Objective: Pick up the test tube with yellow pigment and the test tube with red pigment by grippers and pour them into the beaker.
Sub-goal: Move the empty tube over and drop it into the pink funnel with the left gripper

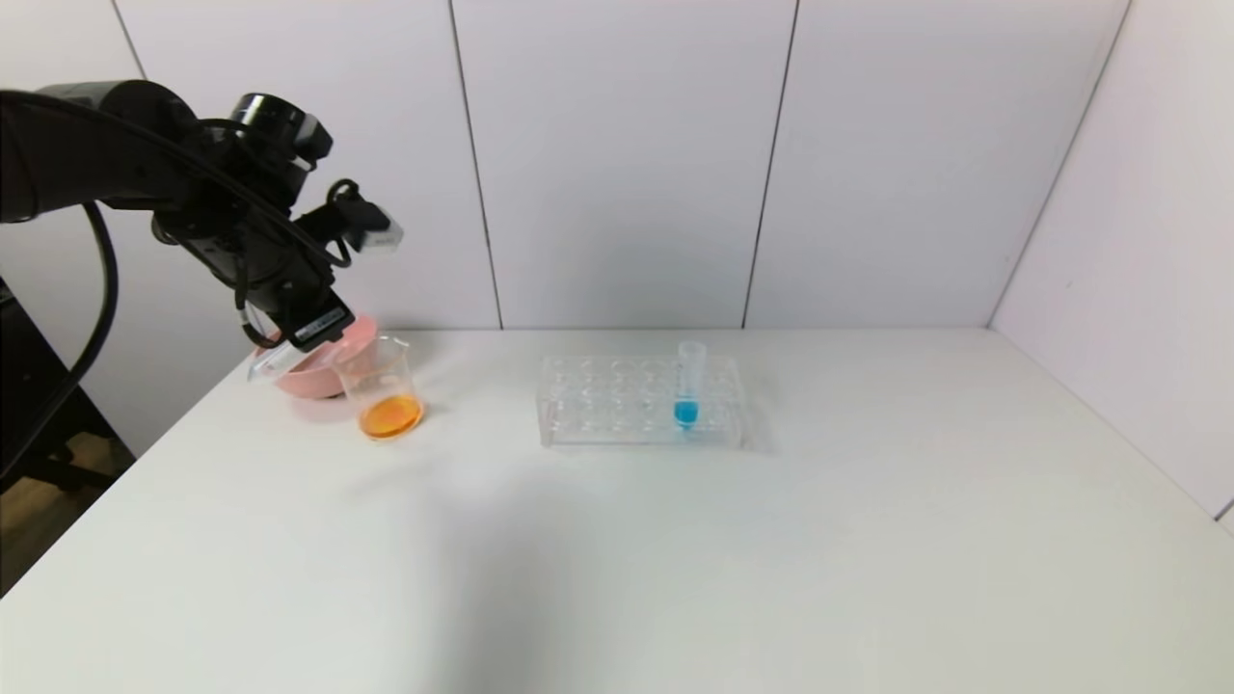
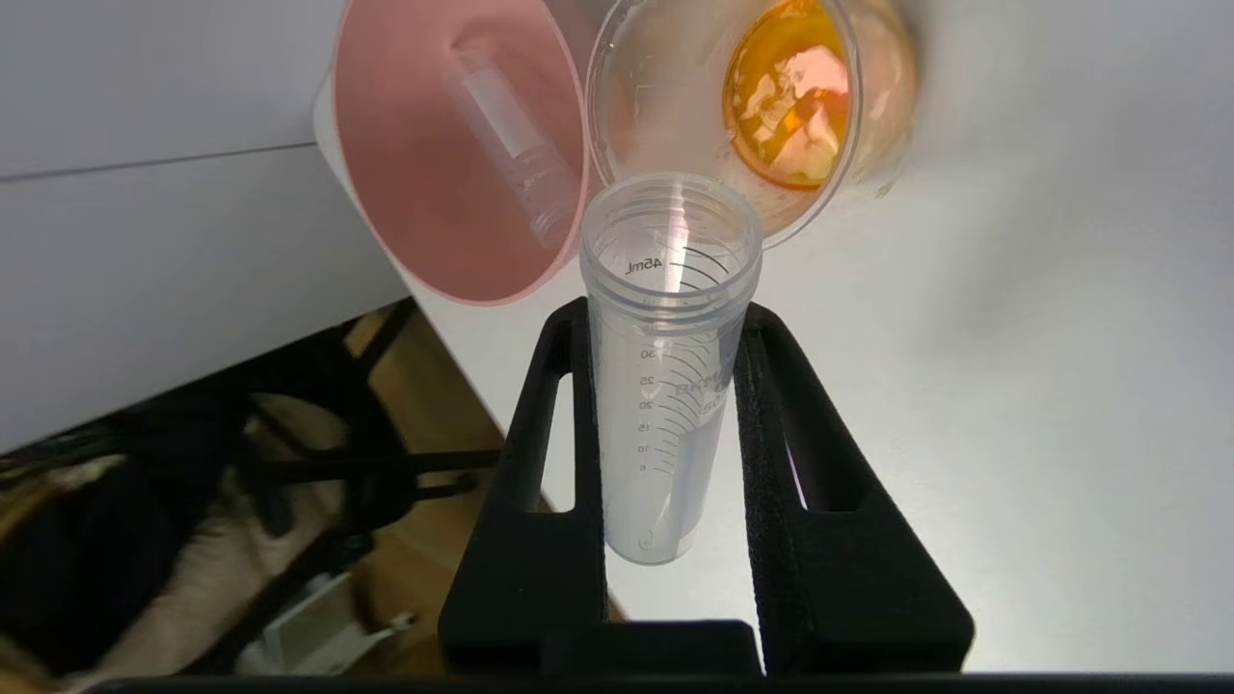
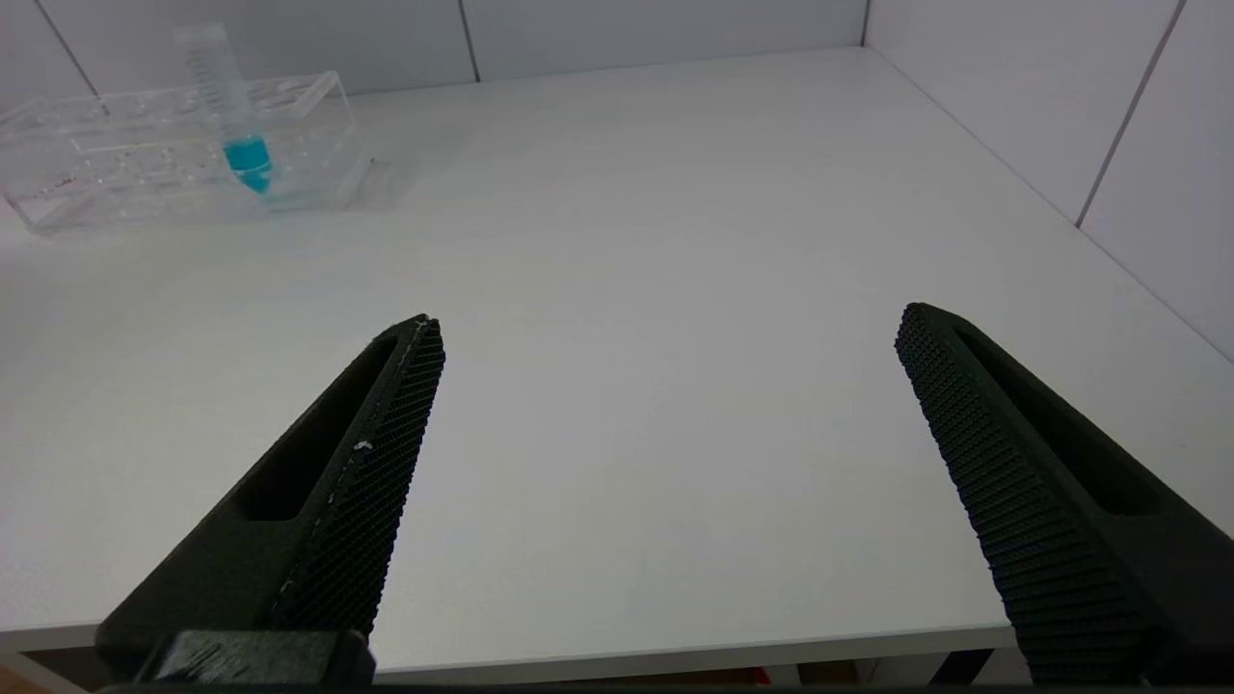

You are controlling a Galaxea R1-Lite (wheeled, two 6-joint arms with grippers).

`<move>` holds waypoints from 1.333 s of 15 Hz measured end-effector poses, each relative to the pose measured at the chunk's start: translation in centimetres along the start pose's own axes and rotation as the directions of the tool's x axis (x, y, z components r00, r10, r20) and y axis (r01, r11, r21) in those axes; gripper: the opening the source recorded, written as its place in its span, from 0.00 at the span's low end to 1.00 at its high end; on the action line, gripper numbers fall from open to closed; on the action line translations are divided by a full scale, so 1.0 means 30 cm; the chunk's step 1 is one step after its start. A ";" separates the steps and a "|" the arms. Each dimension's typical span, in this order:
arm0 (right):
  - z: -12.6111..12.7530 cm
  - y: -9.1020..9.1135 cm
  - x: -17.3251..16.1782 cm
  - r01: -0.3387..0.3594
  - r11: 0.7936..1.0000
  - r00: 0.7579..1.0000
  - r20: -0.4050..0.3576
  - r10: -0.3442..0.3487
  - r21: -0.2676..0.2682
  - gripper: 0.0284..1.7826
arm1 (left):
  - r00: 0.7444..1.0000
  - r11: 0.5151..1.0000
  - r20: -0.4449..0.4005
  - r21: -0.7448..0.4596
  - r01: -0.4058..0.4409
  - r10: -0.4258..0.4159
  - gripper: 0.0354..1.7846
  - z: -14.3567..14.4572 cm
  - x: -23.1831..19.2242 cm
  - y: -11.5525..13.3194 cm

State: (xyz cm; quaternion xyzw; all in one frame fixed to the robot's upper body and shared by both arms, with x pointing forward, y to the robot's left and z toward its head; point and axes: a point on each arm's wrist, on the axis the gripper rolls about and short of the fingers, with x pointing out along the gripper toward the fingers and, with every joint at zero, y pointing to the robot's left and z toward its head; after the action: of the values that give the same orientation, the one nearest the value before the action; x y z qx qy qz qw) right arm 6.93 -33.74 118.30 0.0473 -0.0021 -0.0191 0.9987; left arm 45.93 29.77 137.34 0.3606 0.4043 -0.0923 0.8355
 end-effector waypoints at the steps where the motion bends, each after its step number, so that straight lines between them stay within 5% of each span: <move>1: 0.000 0.000 0.000 0.000 1.000 1.000 0.000 0.000 0.000 0.96 | 0.999 0.994 0.043 -0.103 0.029 -0.025 0.22 -0.012 -0.019 0.008; 4: 0.000 0.000 0.000 0.000 1.000 1.000 0.000 0.000 0.000 0.96 | 0.990 0.953 0.140 -0.299 0.044 -0.002 0.22 -0.062 -0.026 0.022; 8: 0.000 0.000 0.000 0.000 1.000 1.000 0.000 0.000 0.000 0.96 | 0.949 0.869 0.262 -0.494 -0.022 0.173 0.22 -0.152 0.013 0.035; 11: 0.000 0.000 0.000 0.000 1.000 1.000 0.000 0.000 0.000 0.96 | 0.873 0.761 0.327 -0.645 -0.074 0.362 0.22 -0.231 0.044 0.051; 16: 0.000 0.000 0.000 0.000 1.000 1.000 0.000 0.000 0.000 0.96 | 0.668 0.546 0.382 -0.837 -0.043 0.638 0.22 -0.255 0.133 0.086; 20: 0.000 0.000 0.000 0.000 1.000 1.000 0.000 0.000 0.000 0.96 | 0.662 0.514 0.372 -0.858 -0.023 0.651 0.22 -0.234 0.283 0.099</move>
State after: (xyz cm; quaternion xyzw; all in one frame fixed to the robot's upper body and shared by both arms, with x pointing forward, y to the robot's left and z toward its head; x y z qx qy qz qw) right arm 6.93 -33.74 118.29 0.0473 -0.0019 -0.0191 0.9987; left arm 48.55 37.84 129.70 -0.0320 -0.0081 0.1564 0.9871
